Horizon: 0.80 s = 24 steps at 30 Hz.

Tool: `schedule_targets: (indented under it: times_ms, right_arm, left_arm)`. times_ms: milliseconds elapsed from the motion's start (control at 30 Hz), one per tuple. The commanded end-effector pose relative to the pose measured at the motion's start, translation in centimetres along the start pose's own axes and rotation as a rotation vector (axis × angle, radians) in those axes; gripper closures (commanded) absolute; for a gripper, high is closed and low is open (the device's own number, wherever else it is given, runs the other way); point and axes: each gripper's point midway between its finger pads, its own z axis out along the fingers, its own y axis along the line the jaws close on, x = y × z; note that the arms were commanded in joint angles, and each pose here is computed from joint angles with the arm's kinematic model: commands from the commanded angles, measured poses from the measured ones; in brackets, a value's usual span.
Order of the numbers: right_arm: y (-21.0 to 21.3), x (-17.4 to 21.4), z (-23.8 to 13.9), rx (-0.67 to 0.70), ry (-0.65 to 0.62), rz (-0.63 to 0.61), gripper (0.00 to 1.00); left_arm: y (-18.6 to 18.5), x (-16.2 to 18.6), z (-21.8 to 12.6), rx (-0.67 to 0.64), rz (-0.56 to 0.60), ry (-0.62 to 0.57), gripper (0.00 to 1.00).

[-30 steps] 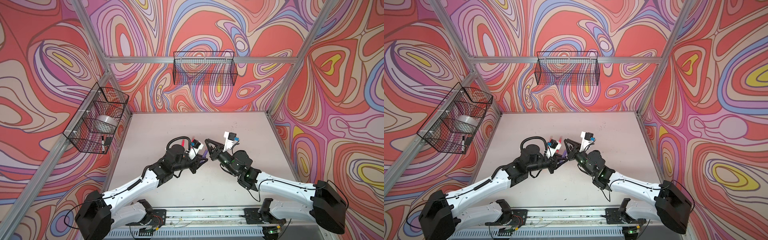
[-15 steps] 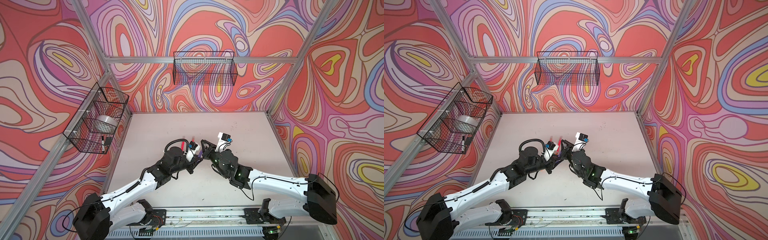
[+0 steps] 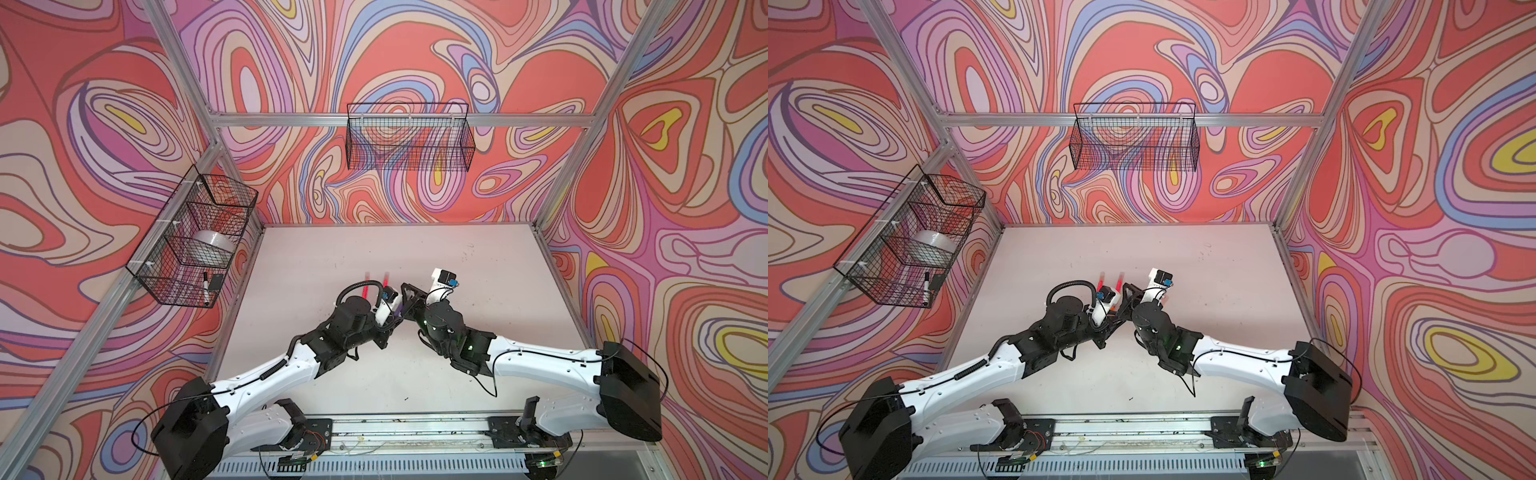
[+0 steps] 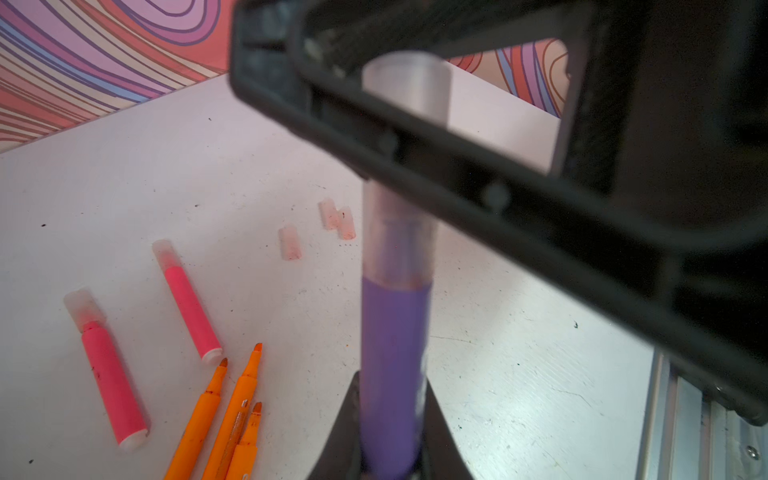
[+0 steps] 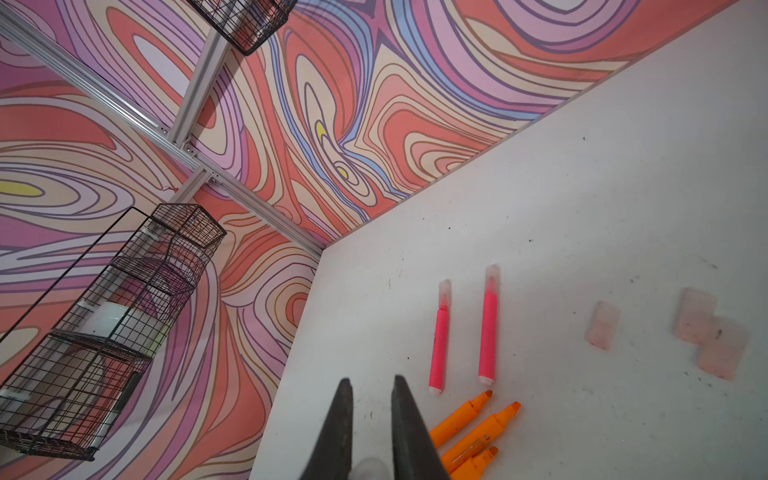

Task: Insert the pens into the pen caps
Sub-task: 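Lower the capped purple marker with the left gripper while the right withdraws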

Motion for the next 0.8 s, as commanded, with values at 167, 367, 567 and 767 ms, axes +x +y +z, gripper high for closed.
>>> schedule_targets:
  times_ms: [167,367,567,767]
  right_arm:
    - [-0.7,8.0,-4.0,-0.051,0.312,-0.153,0.95]
    - [-1.6,4.5,-4.6,-0.003,0.220,-0.189,0.54]
    - [-3.2,1.3,-5.8,0.051,0.137,-0.192,0.38]
    - [-6.0,-0.6,-7.3,0.127,0.080,-0.188,0.36]
  left_arm:
    - [2.4,-11.7,-2.4,-0.094,-0.067,-0.394,1.00]
    - [3.6,-7.9,-1.0,-0.148,-0.090,-0.261,1.00]
    - [7.1,-3.9,1.3,-0.237,-0.178,-0.155,1.00]
    - [13.6,-0.5,2.8,-0.386,-0.345,-0.026,1.00]
